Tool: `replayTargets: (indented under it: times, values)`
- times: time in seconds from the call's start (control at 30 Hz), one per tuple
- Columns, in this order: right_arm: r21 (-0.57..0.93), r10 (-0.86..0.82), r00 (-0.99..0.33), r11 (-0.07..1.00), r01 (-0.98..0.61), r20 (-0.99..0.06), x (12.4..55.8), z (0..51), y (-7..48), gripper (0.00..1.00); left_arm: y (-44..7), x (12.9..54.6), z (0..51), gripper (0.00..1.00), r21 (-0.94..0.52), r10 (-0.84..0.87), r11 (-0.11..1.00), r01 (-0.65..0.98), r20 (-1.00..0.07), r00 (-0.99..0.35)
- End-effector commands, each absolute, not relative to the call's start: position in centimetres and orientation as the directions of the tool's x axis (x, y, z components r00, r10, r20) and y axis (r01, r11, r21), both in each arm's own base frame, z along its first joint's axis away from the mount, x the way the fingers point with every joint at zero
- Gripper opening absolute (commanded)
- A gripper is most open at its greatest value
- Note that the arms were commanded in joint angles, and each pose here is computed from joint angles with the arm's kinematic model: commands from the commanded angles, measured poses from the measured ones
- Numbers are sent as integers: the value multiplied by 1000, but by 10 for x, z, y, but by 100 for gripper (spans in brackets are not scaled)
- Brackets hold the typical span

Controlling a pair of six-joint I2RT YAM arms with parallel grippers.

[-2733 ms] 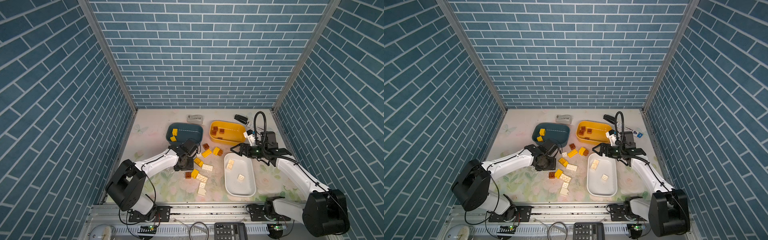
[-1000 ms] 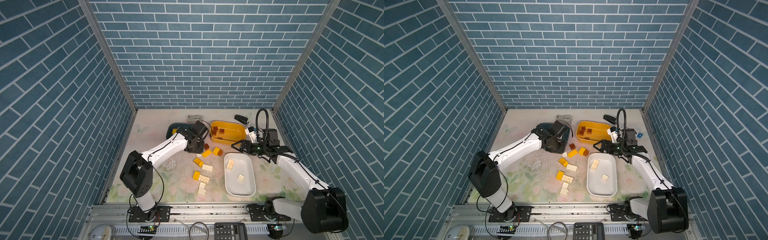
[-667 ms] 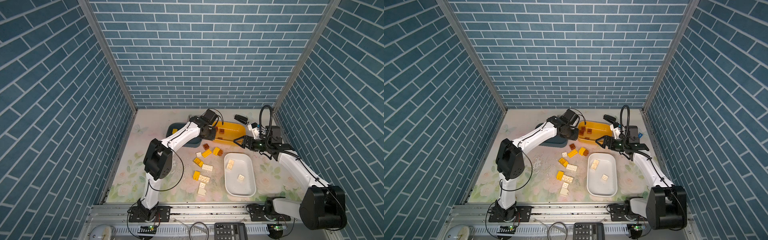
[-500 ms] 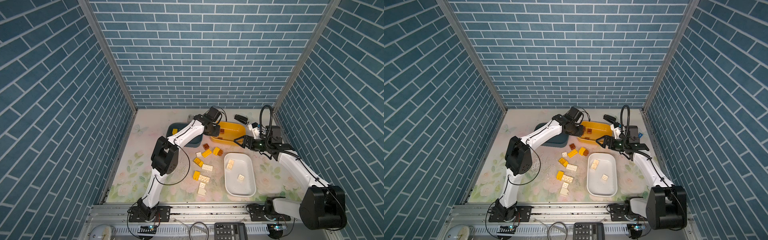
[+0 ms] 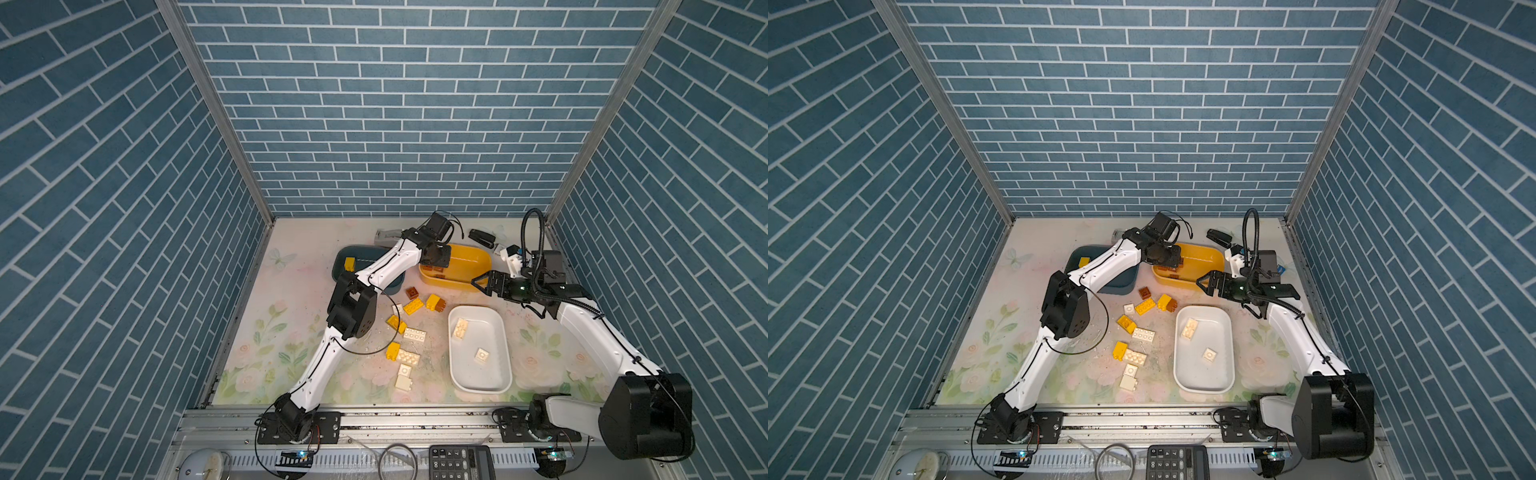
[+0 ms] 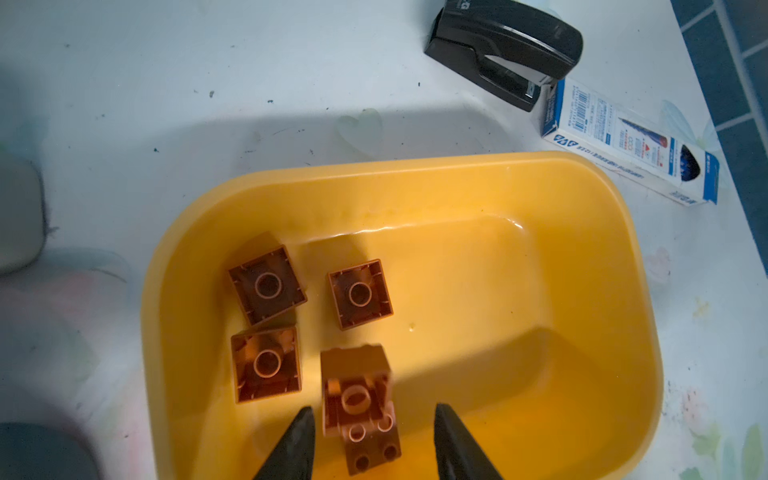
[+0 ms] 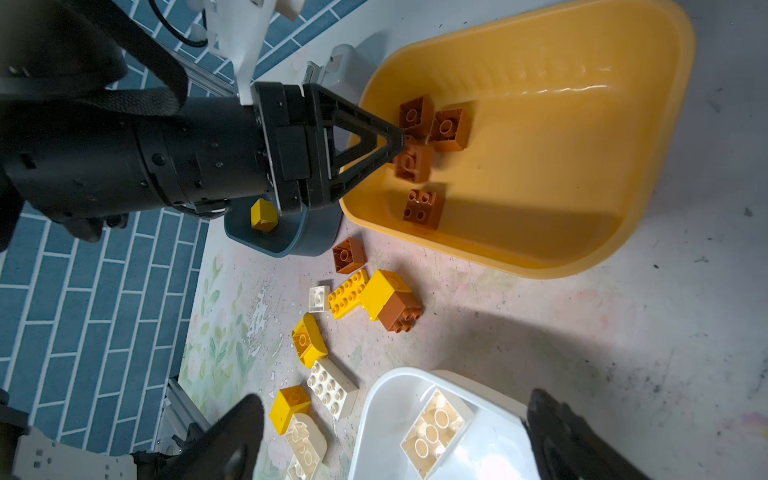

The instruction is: Sort the legos into containers by color

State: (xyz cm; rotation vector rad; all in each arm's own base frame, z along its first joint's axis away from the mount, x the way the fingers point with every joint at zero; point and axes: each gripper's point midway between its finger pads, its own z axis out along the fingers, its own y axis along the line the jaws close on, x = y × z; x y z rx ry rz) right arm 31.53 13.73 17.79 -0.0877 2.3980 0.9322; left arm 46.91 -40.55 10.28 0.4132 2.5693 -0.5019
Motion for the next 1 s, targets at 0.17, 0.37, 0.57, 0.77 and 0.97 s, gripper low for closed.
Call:
replayTargets:
  times: [0.17, 0.37, 0.57, 0.77, 0.97]
  values:
    - [576, 96, -831, 764, -292, -548, 314, 186, 136, 99, -387, 441, 142, 73, -238, 233, 889, 391, -500, -834]
    - [592, 94, -842, 752, -290, -532, 312, 180, 138, 98, -349, 387, 151, 76, -188, 265, 910, 369, -420, -868]
    - [610, 99, -852, 740, -282, -514, 311, 174, 141, 99, -300, 341, 137, 72, -160, 181, 955, 249, -350, -919]
    - [631, 110, -860, 726, -273, -498, 313, 171, 144, 99, -275, 313, 106, 70, -136, 155, 971, 199, -280, -947]
    - [635, 111, -865, 725, -267, -490, 310, 167, 144, 99, -262, 310, 76, 65, -80, 151, 981, 177, -257, -954]
